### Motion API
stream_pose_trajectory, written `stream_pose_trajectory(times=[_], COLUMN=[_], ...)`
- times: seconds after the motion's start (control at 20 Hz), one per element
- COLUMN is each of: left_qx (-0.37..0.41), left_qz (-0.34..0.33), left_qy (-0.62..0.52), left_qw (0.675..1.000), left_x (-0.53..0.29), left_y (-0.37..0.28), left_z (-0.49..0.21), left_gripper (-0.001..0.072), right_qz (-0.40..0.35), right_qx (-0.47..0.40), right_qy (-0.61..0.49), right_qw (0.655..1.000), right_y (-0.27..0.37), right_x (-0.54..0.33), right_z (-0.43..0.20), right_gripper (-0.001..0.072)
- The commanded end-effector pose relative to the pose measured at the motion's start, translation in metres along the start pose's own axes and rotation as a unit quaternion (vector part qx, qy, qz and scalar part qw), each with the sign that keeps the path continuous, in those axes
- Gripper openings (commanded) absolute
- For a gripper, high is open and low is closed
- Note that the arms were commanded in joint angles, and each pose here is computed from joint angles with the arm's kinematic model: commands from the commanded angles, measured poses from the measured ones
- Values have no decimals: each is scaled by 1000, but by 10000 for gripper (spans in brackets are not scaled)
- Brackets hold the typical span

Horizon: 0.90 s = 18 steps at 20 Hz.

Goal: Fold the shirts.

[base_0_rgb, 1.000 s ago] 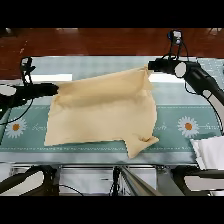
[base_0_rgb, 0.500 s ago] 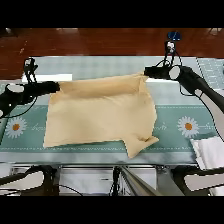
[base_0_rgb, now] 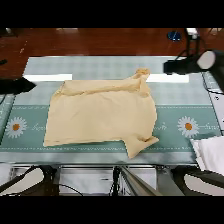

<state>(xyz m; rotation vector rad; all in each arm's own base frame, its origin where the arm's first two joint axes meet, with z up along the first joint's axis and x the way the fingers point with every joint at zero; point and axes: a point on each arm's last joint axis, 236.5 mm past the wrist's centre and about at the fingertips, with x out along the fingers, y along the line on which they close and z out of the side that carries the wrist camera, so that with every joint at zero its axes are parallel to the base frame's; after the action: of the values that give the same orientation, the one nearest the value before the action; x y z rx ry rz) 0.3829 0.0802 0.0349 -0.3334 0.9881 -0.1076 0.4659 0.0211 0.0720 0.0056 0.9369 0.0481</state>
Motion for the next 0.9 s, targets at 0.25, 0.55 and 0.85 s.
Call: stream_pose_trajectory(times=[0.25,0.55,0.85], left_qx=[-220,-272,-273], left_qz=[-81,-110,-90], left_qy=[304,366,348], left_qw=[923,883,892], left_x=[-63,-26,-4], left_y=[0,-8,8], left_z=[-186,-249,-252], left_gripper=[690,689,686], right_qz=[-31,-11,-6], right_qx=[24,12,15], right_qy=[98,149,154], right_qw=[994,989,988], right_y=[-80,-75,-72], right_x=[-44,-18,-16], right_z=[-70,-119,-125], right_gripper=[430,430,430])
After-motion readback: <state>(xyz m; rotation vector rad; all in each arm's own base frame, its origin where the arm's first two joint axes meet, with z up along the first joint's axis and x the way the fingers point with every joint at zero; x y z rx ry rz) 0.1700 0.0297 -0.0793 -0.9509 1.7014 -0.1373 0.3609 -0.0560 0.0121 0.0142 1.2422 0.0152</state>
